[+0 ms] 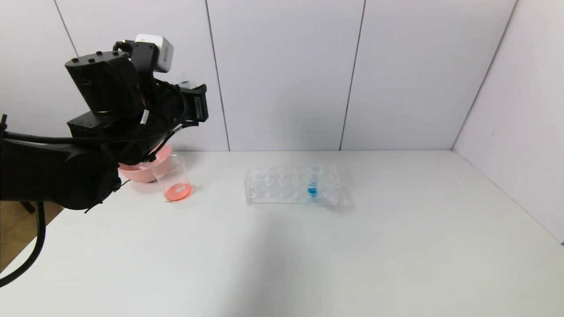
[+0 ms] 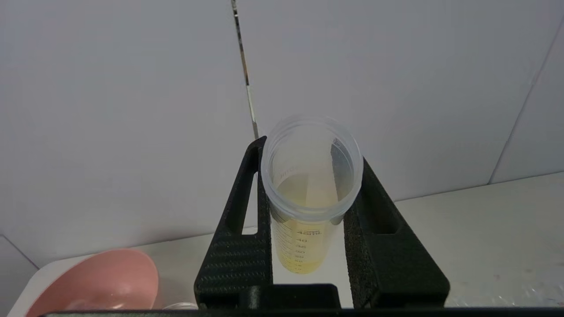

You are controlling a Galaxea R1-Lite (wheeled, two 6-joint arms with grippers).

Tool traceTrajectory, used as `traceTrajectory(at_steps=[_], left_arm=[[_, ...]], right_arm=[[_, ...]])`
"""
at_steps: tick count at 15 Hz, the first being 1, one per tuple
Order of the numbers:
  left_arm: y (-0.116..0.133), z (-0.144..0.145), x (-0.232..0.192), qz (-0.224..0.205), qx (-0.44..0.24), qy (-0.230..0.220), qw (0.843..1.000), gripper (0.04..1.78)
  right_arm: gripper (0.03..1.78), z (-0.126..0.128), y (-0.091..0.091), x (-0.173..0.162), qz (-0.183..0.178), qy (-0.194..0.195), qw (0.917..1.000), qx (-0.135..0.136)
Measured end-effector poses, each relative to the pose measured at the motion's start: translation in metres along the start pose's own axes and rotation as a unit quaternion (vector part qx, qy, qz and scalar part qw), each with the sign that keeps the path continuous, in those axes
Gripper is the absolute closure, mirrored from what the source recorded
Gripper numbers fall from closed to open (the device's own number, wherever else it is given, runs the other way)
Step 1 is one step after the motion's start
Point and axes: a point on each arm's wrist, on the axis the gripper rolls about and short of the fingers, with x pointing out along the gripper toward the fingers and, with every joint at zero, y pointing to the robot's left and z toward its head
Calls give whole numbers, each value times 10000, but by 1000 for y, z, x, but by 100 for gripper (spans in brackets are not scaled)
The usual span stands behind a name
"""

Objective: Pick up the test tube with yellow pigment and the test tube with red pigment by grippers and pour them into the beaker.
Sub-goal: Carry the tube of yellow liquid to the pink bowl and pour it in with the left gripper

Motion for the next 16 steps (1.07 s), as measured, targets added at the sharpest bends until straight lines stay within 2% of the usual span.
traceTrajectory(at_steps=[4, 6, 10, 16], left_arm=[[8, 2, 3, 17, 89, 485, 9988, 135], [17, 8, 4, -117, 102, 678, 9976, 135], [52, 21, 6, -14, 114, 759, 9971, 135], [110, 23, 0, 168, 101, 933, 9954, 135]], right_arm=[[170, 0, 0, 0, 0, 0, 10000, -2], [170, 0, 0, 0, 0, -2, 10000, -2], [170, 0, 0, 0, 0, -2, 10000, 0], [170, 0, 0, 0, -2, 0, 10000, 0]])
